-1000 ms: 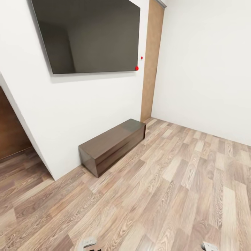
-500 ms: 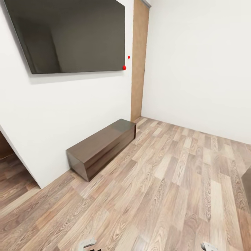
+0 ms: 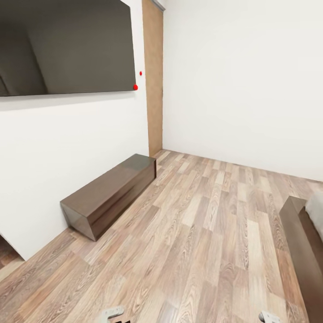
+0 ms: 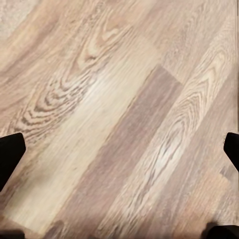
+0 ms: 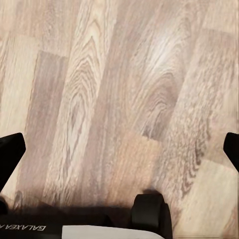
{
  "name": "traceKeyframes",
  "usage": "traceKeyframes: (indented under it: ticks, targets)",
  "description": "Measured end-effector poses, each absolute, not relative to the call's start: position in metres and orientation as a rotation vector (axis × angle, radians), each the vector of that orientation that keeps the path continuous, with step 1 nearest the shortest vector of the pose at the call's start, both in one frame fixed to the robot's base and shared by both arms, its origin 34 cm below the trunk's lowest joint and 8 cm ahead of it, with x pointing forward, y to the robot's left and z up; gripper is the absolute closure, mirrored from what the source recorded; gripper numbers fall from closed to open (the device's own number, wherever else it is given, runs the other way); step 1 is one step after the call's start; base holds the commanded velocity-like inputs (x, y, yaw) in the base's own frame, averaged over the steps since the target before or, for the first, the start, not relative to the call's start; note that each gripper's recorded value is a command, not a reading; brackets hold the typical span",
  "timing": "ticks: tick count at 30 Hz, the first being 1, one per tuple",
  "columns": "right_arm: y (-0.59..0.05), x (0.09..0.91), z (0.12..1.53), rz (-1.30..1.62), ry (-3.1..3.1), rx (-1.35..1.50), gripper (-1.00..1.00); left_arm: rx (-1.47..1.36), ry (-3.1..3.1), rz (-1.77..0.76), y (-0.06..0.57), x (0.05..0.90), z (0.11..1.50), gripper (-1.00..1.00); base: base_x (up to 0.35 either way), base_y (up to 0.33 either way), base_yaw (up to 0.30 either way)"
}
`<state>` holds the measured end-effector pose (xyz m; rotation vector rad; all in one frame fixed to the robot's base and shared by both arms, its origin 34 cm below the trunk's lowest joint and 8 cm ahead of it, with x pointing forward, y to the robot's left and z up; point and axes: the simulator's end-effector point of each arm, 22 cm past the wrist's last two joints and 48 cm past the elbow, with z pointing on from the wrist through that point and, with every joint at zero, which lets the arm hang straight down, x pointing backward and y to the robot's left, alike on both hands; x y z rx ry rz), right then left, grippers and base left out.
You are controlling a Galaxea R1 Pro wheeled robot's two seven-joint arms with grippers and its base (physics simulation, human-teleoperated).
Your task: In the bedroom, move the book from the bed onto either nightstand, and place the two sandals side by side next to the bed.
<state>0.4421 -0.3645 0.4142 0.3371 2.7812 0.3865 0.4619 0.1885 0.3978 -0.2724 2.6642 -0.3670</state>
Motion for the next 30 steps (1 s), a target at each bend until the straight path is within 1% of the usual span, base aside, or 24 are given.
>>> traceKeyframes:
  ticks: [30]
  targets:
    - [-0.3645, 0.442, 0.4141, 0.387, 2.782, 0.337, -1.0, -0.273, 2.664, -0.367, 0.1887, 0.4619, 0.3978, -1.0, 0.0, 0.0, -0.298]
